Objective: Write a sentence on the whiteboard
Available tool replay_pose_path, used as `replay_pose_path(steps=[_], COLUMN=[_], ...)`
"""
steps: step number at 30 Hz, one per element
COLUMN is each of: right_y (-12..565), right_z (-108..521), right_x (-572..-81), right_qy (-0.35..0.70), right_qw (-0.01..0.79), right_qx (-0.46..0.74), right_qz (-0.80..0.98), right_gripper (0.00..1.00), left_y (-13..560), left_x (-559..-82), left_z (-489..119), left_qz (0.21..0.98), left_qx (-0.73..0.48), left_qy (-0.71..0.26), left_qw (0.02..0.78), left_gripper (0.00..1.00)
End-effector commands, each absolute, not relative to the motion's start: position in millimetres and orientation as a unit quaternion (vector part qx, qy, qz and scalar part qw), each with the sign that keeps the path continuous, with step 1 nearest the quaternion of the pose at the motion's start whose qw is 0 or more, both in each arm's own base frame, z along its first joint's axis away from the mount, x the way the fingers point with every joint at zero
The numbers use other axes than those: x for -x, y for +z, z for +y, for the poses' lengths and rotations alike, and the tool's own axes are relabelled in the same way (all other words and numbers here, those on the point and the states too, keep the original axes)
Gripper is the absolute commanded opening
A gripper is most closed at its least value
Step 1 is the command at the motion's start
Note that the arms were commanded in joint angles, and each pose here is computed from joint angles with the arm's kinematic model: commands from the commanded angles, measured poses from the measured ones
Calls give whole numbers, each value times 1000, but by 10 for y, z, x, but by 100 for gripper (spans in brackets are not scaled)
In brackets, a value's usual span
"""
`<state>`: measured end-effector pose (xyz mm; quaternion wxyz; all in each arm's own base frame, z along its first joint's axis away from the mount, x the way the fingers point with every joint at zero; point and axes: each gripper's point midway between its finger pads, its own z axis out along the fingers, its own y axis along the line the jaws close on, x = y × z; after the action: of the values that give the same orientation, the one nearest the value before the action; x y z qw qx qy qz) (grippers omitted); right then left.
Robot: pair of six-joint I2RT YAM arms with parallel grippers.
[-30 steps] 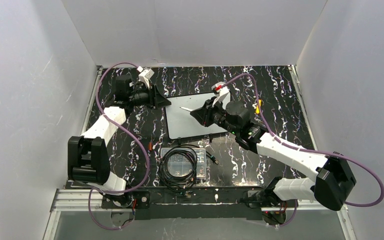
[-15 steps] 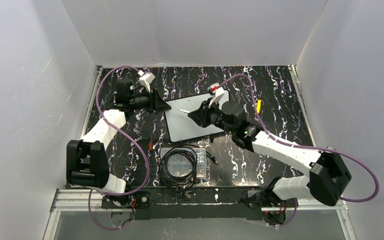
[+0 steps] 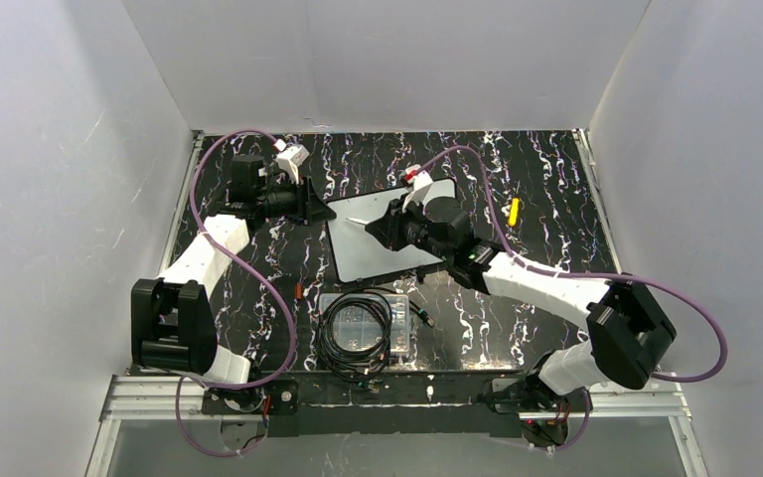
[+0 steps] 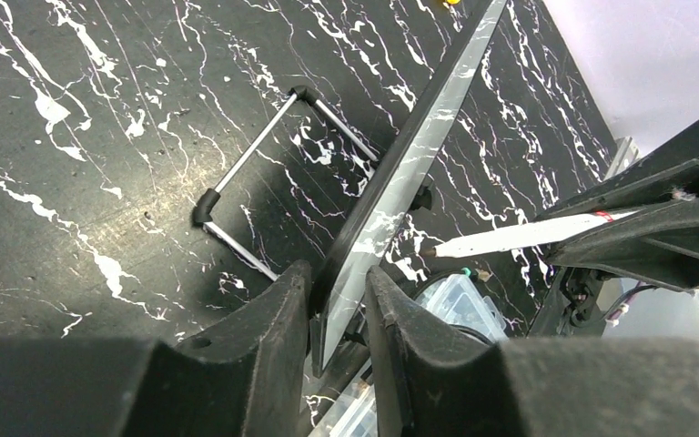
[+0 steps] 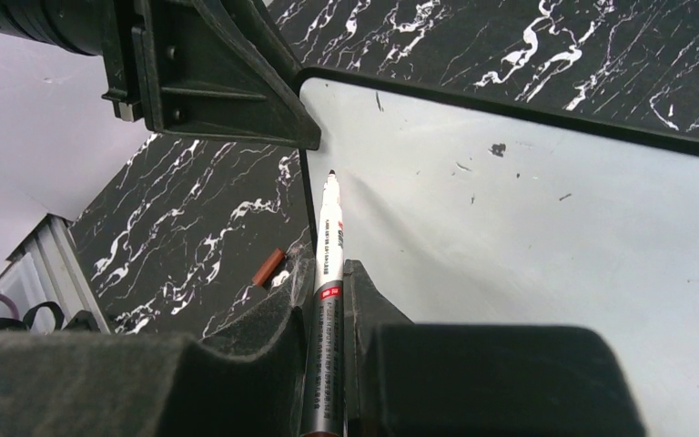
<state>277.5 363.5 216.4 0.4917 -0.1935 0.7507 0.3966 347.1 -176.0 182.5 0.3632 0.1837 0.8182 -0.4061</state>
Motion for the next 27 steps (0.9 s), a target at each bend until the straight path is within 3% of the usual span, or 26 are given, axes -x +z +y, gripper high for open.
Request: replay_pose_path(steps=[1, 18, 27], right_y=[2558, 2559, 2463], right_z=[3793, 3928, 3939], right_x=[-2850, -2979, -3032], right_qy=[425, 426, 415], right_qw=[531, 541, 540], right_qx=[200, 202, 200], right_qz=[705, 696, 705], right_gripper=[1, 1, 1], left_y=[1975, 1887, 1892], left_x=[-3476, -3464, -3462], left_z=[-1755, -1687, -1668], left_qz=[811, 816, 813], left_qx=[-198, -218, -232], left_qy=[-403, -375, -366], left_qw=[376, 381, 390], left_gripper=[25, 5, 1])
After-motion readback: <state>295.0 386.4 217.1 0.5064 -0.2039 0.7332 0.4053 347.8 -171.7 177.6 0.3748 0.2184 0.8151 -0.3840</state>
